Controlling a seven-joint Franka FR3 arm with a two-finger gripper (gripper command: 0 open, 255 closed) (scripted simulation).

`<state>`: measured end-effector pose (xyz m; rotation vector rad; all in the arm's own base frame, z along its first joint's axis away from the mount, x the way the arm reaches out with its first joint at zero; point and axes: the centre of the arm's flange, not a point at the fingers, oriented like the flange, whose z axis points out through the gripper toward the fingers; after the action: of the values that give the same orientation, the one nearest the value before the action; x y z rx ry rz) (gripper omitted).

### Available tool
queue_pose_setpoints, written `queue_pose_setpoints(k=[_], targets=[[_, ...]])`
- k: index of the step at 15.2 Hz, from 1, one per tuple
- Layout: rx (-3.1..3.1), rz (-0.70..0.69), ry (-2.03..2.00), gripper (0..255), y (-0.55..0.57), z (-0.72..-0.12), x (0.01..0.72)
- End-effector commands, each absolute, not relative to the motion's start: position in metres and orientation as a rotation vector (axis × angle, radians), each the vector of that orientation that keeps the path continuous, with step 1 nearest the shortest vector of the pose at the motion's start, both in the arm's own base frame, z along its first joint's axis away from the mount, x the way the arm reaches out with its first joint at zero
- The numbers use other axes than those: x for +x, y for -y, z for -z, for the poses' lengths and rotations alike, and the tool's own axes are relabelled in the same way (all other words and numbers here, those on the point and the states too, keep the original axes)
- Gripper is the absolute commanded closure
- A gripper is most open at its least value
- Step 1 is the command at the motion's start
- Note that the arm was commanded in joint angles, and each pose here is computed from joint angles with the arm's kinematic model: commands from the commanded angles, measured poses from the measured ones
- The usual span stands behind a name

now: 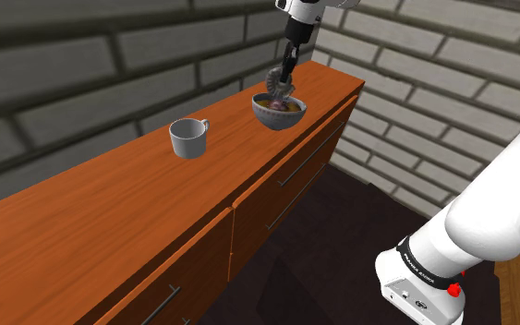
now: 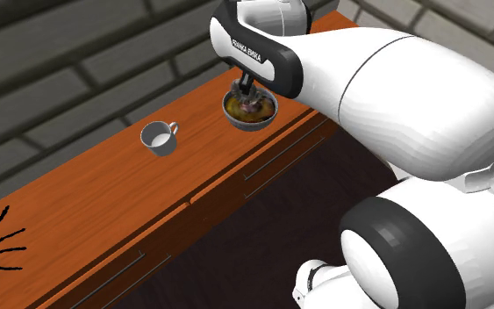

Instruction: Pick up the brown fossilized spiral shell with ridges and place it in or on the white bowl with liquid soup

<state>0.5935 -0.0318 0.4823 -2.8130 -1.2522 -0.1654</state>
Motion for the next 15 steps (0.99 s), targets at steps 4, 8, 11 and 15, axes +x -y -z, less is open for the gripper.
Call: queue_pose_setpoints(k=[4,8,11,15], targets=[[-2.813,0.166,1.252,255,0.032,-0.457,0.594],[-2.813,0.166,1.252,255,0.032,-0.454,0.594],[-2.813,0.166,1.252,255,0.032,-0.454,0.594],[-2.813,0.167,1.253,0,0.032,-0.454,0.593]])
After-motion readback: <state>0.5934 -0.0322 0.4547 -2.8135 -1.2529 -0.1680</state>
